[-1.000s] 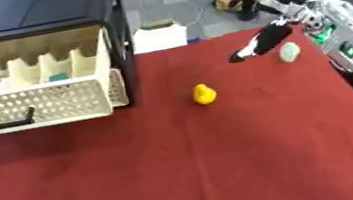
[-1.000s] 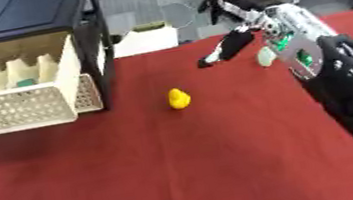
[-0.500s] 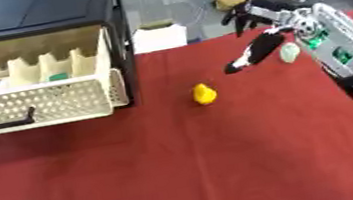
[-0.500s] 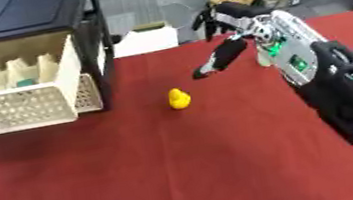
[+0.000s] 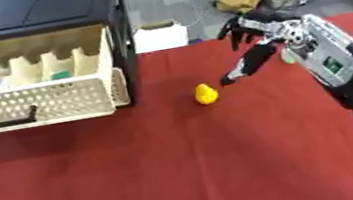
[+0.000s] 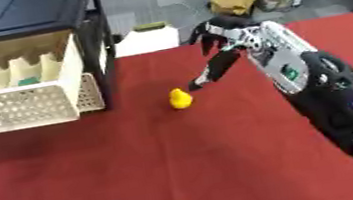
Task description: Pick up objects from table and place into drawer.
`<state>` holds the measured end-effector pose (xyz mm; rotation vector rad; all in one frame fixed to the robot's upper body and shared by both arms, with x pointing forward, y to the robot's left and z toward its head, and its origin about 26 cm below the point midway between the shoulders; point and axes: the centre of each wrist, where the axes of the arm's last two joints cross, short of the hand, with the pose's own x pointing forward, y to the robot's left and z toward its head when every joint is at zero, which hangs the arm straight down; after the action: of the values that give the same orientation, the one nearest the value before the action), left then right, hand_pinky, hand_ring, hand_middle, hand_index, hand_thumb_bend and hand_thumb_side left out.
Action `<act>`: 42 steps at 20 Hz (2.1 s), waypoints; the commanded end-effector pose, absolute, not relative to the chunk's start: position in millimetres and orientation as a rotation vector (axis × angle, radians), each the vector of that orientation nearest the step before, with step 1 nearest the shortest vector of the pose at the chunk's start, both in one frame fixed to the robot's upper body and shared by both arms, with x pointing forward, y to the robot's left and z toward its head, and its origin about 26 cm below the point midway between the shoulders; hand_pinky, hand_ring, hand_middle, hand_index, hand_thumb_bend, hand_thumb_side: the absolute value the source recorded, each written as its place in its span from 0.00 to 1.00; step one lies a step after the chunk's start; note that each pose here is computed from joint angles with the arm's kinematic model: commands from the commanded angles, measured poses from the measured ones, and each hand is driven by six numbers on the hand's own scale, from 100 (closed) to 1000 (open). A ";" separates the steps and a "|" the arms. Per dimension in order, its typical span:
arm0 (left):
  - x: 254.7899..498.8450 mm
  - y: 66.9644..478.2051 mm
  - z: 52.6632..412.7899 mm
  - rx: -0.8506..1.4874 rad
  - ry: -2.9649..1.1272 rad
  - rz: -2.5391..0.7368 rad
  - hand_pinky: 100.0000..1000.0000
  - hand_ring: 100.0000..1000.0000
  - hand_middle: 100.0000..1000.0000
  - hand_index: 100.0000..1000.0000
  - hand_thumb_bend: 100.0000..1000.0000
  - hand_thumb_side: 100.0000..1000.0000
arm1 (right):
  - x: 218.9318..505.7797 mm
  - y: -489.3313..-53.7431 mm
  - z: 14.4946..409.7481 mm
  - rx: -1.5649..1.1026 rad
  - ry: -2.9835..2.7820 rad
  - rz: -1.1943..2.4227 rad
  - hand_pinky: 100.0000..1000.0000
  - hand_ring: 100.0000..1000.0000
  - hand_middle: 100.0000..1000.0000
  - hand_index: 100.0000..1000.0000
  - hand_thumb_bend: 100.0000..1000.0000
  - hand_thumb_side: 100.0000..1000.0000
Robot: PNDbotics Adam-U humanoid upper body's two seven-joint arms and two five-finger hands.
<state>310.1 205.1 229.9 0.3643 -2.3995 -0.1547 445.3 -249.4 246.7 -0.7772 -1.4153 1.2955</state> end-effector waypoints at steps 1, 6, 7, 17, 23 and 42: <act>308.0 203.5 235.3 0.356 -2.416 -0.156 0.35 0.46 0.52 0.82 0.00 1.00 | 442.2 -245.4 256.9 -0.785 -1.436 1.291 0.70 0.73 0.46 0.79 0.65 0.19; 308.1 203.1 235.8 0.354 -2.415 -0.151 0.35 0.46 0.52 0.82 0.00 1.00 | 440.7 -240.6 250.6 -0.786 -1.429 1.282 0.69 0.73 0.45 0.78 0.64 0.20; 308.1 202.8 235.8 0.352 -2.415 -0.151 0.35 0.46 0.52 0.82 0.00 1.00 | 440.1 -239.5 249.5 -0.789 -1.431 1.277 0.69 0.73 0.44 0.78 0.64 0.20; 308.0 201.6 235.5 0.340 -2.414 -0.157 0.36 0.46 0.53 0.82 0.00 1.00 | 431.0 -235.1 239.9 -0.837 -1.426 1.245 0.68 0.72 0.43 0.76 0.64 0.20; 307.9 200.9 234.9 0.335 -2.411 -0.160 0.36 0.46 0.53 0.82 0.00 1.00 | 426.6 -232.2 237.0 -0.839 -1.428 1.239 0.68 0.72 0.43 0.76 0.64 0.21; 307.6 199.0 232.8 0.320 -2.399 -0.161 0.36 0.46 0.53 0.82 0.00 1.00 | 427.9 -229.2 218.8 -0.912 -1.407 1.215 0.69 0.74 0.47 0.75 0.66 0.20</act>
<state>309.7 199.4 227.9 0.3271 -2.3789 -0.1579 427.6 -227.9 210.8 -0.8839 -1.3941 1.2193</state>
